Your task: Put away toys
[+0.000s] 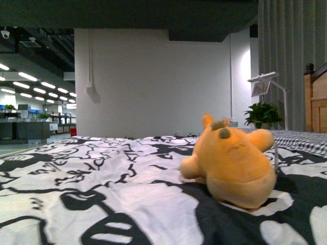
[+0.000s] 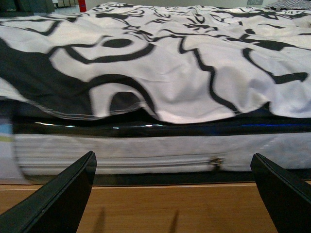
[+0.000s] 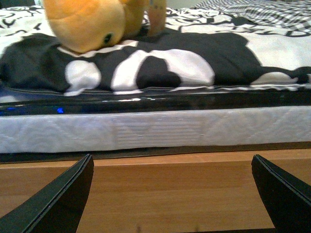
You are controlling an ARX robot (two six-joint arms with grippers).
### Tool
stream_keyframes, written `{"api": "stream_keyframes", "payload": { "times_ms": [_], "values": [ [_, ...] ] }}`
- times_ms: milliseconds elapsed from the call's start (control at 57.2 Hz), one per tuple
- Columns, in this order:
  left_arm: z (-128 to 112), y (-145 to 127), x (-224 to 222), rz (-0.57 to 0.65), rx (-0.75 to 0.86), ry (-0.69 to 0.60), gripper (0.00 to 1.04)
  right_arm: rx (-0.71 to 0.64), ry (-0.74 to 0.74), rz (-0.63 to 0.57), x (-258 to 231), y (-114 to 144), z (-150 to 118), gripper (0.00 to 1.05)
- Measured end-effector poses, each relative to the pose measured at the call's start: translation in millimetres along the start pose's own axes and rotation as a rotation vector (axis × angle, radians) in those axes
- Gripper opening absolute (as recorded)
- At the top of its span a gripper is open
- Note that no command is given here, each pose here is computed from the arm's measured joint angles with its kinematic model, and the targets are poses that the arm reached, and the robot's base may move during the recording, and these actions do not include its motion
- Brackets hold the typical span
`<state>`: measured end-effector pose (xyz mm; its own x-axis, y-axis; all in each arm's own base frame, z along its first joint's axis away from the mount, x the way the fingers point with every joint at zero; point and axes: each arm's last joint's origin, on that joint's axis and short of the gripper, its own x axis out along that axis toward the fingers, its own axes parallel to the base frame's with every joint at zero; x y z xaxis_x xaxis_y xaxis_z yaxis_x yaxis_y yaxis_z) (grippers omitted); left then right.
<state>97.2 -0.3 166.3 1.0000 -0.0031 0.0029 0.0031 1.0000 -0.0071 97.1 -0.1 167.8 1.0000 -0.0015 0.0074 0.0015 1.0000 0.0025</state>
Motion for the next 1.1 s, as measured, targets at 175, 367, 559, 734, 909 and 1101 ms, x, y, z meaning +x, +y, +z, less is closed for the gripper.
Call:
{"api": "stream_keyframes", "payload": {
  "times_ms": [175, 367, 559, 734, 909, 1101],
  "values": [
    [0.4, 0.0, -0.1, 0.001, 0.0, -0.003, 0.98, 0.0, -0.003, 0.001, -0.2, 0.0, 0.2, 0.98],
    [0.2, 0.1, -0.1, 0.004, 0.0, -0.002, 0.98, 0.0, -0.003, 0.008, -0.1, 0.2, 0.2, 0.98],
    [0.2, 0.1, -0.1, 0.002, 0.0, -0.002, 0.98, 0.073, 0.105, -0.251, 6.3, 1.1, -5.3, 0.98],
    [0.2, 0.1, -0.1, 0.002, 0.0, -0.002, 0.98, 0.102, 0.027, -0.231, 23.7, 8.5, 17.0, 0.98],
    [0.2, 0.1, -0.1, 0.002, 0.0, -0.002, 0.98, 0.09, -0.045, -0.209, 49.7, 16.7, 35.8, 0.98],
    [0.2, 0.1, -0.1, 0.002, 0.0, -0.002, 0.98, 0.025, -0.133, -0.225, 92.4, 24.0, 55.6, 0.98]
  ]
}}
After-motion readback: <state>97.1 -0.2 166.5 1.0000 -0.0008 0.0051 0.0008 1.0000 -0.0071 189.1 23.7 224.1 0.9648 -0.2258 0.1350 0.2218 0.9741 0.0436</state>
